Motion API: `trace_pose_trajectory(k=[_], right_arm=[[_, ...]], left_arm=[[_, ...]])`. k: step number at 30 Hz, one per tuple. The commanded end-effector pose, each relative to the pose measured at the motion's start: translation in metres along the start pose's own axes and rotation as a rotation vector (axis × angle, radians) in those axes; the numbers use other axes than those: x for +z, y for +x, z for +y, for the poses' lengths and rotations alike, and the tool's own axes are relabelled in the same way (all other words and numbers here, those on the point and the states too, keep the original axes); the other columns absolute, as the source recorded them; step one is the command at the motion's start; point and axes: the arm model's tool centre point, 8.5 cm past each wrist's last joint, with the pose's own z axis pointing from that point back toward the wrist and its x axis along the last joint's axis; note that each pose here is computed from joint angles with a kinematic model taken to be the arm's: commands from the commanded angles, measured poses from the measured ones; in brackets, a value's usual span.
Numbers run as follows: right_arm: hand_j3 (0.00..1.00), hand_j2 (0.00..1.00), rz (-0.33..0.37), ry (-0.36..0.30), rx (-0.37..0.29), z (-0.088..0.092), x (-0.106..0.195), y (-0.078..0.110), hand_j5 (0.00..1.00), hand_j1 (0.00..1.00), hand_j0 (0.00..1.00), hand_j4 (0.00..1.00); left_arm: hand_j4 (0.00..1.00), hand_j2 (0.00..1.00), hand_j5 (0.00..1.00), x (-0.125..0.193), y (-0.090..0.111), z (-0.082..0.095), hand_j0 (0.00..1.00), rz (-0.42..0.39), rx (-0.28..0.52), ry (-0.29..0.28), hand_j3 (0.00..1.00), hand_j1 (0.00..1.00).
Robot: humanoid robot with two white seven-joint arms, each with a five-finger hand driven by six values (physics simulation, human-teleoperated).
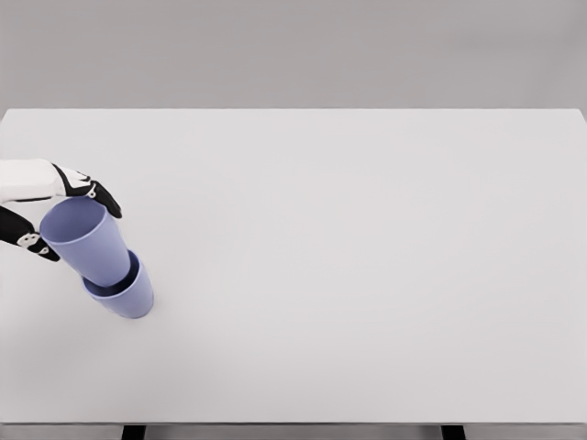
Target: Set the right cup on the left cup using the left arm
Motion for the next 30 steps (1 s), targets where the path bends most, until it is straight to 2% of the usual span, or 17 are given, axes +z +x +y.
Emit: trace_pose_trajectory(k=[1,6,7,8,16,20,21,23,25,26,30], right_arm=[[1.0,1.0,-0.001,0.0,0.0,0.0,0.0,0.0,1.0,1.0,1.0,1.0],[1.0,1.0,-0.001,0.0,0.0,0.0,0.0,0.0,1.0,1.0,1.0,1.0],[1.0,1.0,-0.001,0.0,0.0,0.0,0.0,0.0,1.0,1.0,1.0,1.0],[1.0,1.0,-0.001,0.0,0.0,0.0,0.0,0.0,1.0,1.0,1.0,1.0],[1.0,1.0,-0.001,0.0,0.0,0.0,0.0,0.0,1.0,1.0,1.0,1.0],[1.0,1.0,0.001,0.0,0.0,0.0,0.0,0.0,1.0,1.0,1.0,1.0],[1.0,1.0,-0.001,0.0,0.0,0.0,0.0,0.0,1.0,1.0,1.0,1.0],[1.0,1.0,-0.001,0.0,0.0,0.0,0.0,0.0,1.0,1.0,1.0,1.0],[1.0,1.0,-0.001,0.0,0.0,0.0,0.0,0.0,1.0,1.0,1.0,1.0],[1.0,1.0,0.001,0.0,0.0,0.0,0.0,0.0,1.0,1.0,1.0,1.0],[1.0,1.0,0.001,0.0,0.0,0.0,0.0,0.0,1.0,1.0,1.0,1.0]], left_arm=[[0.66,0.66,0.66,-0.002,-0.001,0.001,0.66,-0.004,0.008,0.008,0.66,0.66],[0.67,0.67,0.67,-0.004,-0.002,-0.004,0.67,-0.006,0.016,-0.002,0.67,0.67],[0.8,0.8,0.8,-0.004,-0.002,-0.004,0.8,-0.007,0.015,-0.002,0.8,0.8],[1.0,1.0,1.0,-0.004,-0.002,-0.005,1.0,-0.007,0.018,-0.003,1.0,1.0],[1.0,1.0,1.0,-0.002,0.0,-0.004,1.0,-0.005,0.015,-0.001,1.0,1.0],[1.0,1.0,1.0,0.017,0.012,0.01,1.0,0.002,-0.006,0.033,1.0,1.0],[1.0,1.0,1.0,0.023,0.022,0.018,1.0,-0.016,-0.007,0.058,1.0,1.0],[1.0,1.0,1.0,0.018,0.05,0.049,1.0,-0.099,-0.081,0.115,1.0,1.0],[1.0,1.0,1.0,-0.018,0.073,0.076,1.0,-0.238,-0.149,0.154,1.0,1.0],[1.0,1.0,1.0,-0.035,0.08,0.08,1.0,-0.297,-0.155,0.159,1.0,1.0],[1.0,1.0,1.0,-0.076,0.097,0.083,1.0,-0.428,-0.153,0.152,1.0,1.0]])
